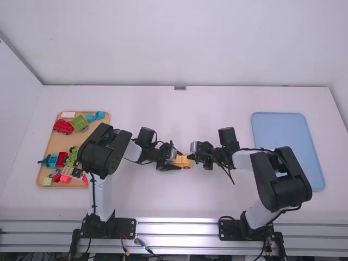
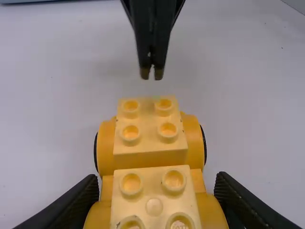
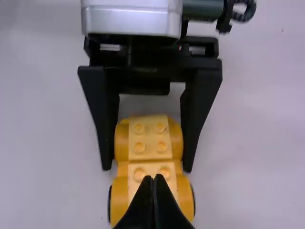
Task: Assemble lego blocks to make yellow taxi
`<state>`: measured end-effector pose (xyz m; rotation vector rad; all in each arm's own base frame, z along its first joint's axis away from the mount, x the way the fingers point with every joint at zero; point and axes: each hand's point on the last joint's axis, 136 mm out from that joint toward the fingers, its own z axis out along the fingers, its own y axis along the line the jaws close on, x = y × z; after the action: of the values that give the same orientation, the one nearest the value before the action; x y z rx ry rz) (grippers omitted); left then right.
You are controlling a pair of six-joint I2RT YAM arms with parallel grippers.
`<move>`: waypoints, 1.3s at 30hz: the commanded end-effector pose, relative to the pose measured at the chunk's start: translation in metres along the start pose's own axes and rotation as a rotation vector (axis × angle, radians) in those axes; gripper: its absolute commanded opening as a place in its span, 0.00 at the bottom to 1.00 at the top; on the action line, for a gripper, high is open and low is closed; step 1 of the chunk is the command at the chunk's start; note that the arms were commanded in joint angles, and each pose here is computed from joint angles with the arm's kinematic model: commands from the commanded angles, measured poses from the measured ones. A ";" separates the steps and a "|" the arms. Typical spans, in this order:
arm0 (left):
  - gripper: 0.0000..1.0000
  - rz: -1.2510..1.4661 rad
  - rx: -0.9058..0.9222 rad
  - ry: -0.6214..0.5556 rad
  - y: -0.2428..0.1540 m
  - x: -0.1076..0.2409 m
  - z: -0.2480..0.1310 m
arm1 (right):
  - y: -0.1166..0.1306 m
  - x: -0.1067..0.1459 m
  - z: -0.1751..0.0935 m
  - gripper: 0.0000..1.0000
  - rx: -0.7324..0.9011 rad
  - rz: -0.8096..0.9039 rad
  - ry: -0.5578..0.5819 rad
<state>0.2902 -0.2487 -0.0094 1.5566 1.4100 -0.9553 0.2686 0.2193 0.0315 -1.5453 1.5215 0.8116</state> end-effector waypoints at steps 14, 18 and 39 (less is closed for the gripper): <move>0.34 0.002 -0.009 0.032 0.001 0.007 0.002 | 0.012 0.014 0.012 0.00 -0.049 0.122 0.002; 0.34 0.003 -0.009 0.032 0.002 0.006 0.002 | 0.019 0.018 0.017 0.00 -0.064 0.127 0.036; 0.32 0.003 -0.008 0.029 0.002 0.005 0.002 | 0.013 0.024 0.013 0.00 -0.035 0.141 0.059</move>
<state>0.2955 -0.2488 -0.0093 1.5568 1.4186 -0.9363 0.2565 0.2245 0.0098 -1.5161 1.6466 0.9119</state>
